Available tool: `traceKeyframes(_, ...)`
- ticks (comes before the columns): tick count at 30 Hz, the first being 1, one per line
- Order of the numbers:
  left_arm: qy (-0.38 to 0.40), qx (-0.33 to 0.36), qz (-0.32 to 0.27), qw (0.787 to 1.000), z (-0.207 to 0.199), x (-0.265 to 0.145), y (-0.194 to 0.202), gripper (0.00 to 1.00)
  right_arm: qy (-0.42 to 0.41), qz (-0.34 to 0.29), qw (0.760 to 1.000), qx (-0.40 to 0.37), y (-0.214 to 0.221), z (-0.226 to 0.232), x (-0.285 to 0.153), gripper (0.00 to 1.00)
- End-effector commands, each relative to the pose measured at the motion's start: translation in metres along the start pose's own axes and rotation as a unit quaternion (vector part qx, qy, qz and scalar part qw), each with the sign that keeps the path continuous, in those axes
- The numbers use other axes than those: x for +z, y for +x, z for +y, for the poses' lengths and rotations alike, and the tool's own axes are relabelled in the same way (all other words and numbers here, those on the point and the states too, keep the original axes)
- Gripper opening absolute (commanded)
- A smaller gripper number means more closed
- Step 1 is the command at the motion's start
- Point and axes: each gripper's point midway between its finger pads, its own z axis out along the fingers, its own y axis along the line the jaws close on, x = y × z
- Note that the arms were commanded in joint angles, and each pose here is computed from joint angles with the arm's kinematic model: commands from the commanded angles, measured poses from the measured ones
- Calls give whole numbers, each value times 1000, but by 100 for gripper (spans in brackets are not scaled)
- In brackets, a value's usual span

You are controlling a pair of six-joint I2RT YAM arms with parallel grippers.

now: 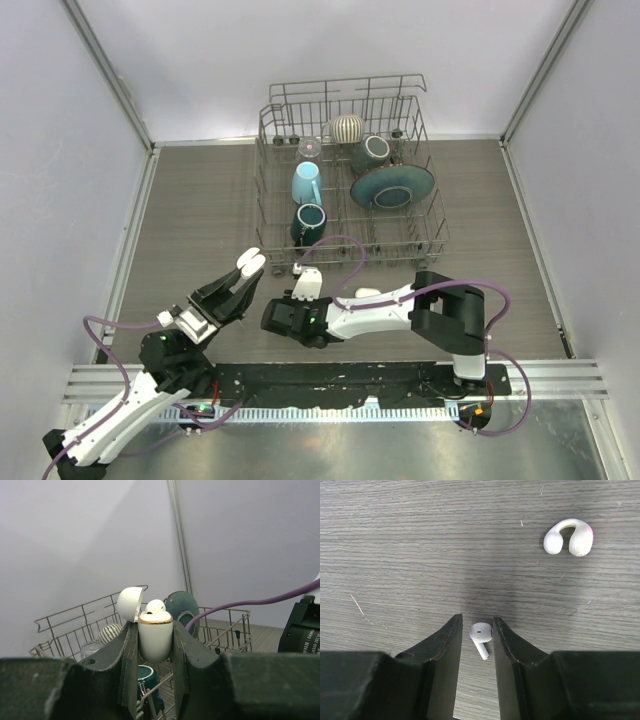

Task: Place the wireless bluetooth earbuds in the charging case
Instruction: Pick up the earbud from the center of the board.

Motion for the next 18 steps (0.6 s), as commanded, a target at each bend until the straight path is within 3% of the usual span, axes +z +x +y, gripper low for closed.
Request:
traceKeyframes(1, -14, 4, -22, 1000, 4, -5, -4, 0, 32, -14, 999, -24, 1, -13, 6, 36)
traceKeyframes(18, -14, 3, -24, 1000, 4, -5, -6, 0, 46, 5, 997, -67, 14, -17, 8, 35)
